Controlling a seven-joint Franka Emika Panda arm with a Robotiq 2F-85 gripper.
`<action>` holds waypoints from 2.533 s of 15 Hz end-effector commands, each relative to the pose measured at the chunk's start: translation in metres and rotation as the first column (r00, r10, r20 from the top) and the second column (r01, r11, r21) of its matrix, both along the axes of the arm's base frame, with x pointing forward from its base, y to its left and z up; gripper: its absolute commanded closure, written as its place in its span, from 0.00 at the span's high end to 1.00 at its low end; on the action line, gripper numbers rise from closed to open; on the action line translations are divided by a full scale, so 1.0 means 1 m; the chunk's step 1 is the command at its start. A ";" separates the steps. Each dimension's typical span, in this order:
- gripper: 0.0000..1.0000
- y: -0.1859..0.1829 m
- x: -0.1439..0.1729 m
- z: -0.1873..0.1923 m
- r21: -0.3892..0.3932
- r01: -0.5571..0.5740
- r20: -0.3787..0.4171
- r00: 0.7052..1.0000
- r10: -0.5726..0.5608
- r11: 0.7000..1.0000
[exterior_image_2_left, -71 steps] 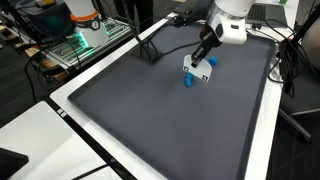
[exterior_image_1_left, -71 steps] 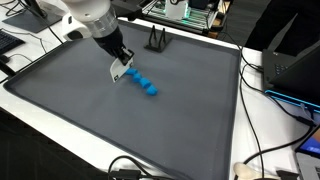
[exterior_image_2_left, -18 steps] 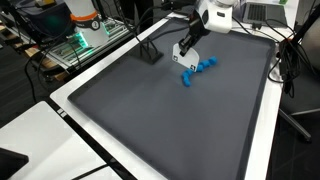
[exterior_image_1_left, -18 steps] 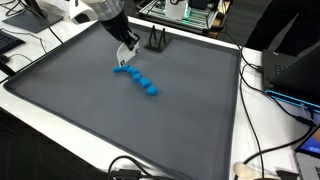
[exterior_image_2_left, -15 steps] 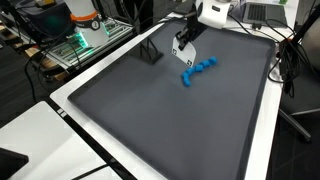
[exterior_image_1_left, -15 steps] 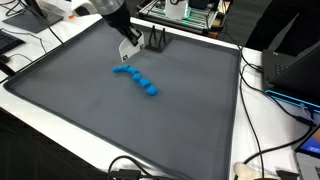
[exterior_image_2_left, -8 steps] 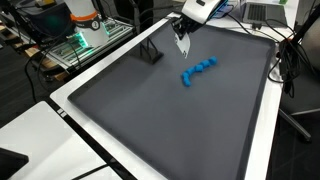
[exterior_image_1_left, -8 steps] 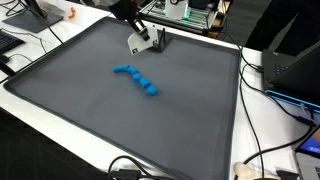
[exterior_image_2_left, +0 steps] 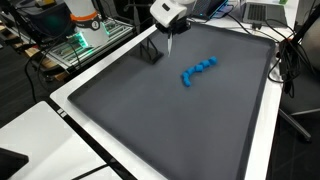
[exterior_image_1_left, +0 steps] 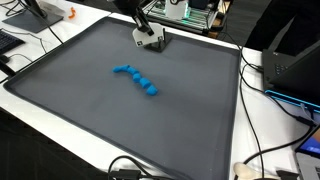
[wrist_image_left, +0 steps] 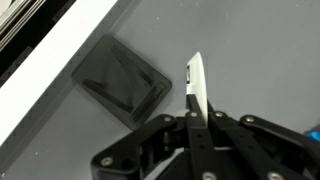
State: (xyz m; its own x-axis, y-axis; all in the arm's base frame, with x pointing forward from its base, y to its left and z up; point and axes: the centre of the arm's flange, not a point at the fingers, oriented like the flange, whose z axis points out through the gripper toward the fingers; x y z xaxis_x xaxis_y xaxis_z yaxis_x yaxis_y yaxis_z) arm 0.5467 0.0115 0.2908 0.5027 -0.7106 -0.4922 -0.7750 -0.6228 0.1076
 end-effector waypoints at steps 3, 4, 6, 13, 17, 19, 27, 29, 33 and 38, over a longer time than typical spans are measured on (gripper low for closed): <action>0.01 -0.016 -0.048 -0.018 0.036 0.185 0.004 0.983 -0.185 0.982; 0.01 -0.018 -0.053 -0.021 0.043 0.204 0.007 0.979 -0.205 0.978; 0.01 -0.023 -0.062 -0.027 0.049 0.245 0.015 0.969 -0.246 0.968; 0.01 -0.033 -0.091 -0.039 0.062 0.385 0.022 0.922 -0.387 0.921; 0.01 -0.035 -0.100 -0.042 0.045 0.430 0.031 0.902 -0.431 0.902; 0.01 -0.036 -0.103 -0.042 0.030 0.450 0.040 0.892 -0.451 0.892; 0.01 -0.036 -0.106 -0.049 0.010 0.502 0.088 0.861 -0.501 0.865; 0.01 -0.035 -0.106 -0.052 0.005 0.508 0.092 0.857 -0.506 0.861; 0.01 -0.035 -0.106 -0.055 -0.003 0.519 0.106 0.850 -0.516 0.854; 0.01 -0.035 -0.108 -0.060 -0.011 0.527 0.105 0.846 -0.523 0.850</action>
